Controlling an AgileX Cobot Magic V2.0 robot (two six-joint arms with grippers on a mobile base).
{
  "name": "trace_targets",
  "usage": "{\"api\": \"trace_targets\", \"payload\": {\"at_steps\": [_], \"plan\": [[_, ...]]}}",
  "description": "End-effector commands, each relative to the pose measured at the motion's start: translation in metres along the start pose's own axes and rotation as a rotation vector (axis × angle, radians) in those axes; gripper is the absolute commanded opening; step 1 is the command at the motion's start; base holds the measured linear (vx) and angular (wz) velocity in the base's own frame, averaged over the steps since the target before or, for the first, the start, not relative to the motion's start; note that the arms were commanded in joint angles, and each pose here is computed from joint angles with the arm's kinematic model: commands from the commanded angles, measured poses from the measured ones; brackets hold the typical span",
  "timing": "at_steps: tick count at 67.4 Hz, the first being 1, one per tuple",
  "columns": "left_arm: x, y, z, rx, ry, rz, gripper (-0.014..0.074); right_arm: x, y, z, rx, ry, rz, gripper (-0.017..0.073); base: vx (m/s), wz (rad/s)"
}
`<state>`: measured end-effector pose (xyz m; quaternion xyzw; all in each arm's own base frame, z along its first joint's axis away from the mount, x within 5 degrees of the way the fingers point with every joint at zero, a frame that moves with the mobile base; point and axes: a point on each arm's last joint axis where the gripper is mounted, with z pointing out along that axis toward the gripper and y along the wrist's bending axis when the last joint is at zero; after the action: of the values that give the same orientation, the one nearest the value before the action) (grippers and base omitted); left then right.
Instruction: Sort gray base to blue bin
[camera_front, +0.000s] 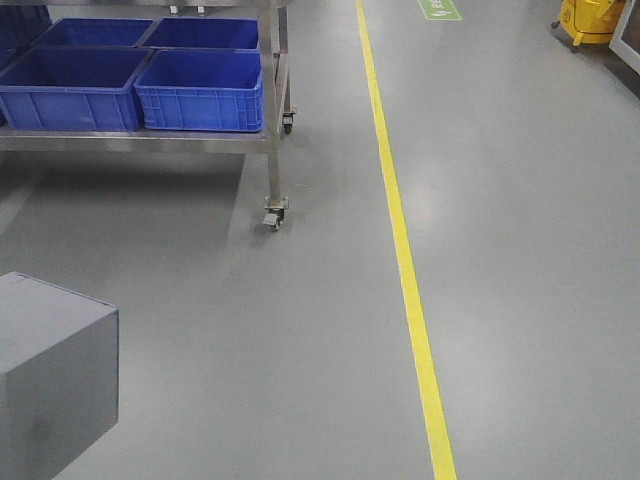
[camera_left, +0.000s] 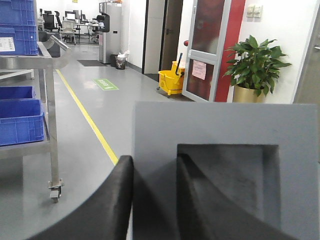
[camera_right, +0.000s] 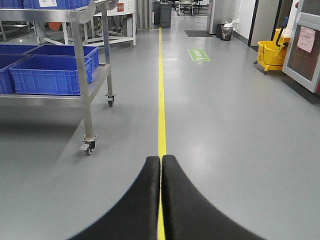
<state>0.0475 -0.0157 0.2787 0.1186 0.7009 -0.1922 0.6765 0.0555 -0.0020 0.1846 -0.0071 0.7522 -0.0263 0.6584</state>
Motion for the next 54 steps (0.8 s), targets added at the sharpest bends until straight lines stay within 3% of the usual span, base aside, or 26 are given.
{"api": "trace_targets", "payload": {"at_steps": [1, 54], "plan": [[-0.0170, -0.0061, -0.0017, 0.064, -0.105, -0.001, -0.0008, -0.0060, -0.0005, -0.0005, 0.009, -0.081, -0.015, -0.0005, 0.36, -0.01], [-0.0170, -0.0061, -0.0017, 0.064, -0.105, -0.001, -0.0008, -0.0060, -0.0005, -0.0005, 0.009, -0.081, -0.015, -0.0005, 0.39, -0.04]]}}
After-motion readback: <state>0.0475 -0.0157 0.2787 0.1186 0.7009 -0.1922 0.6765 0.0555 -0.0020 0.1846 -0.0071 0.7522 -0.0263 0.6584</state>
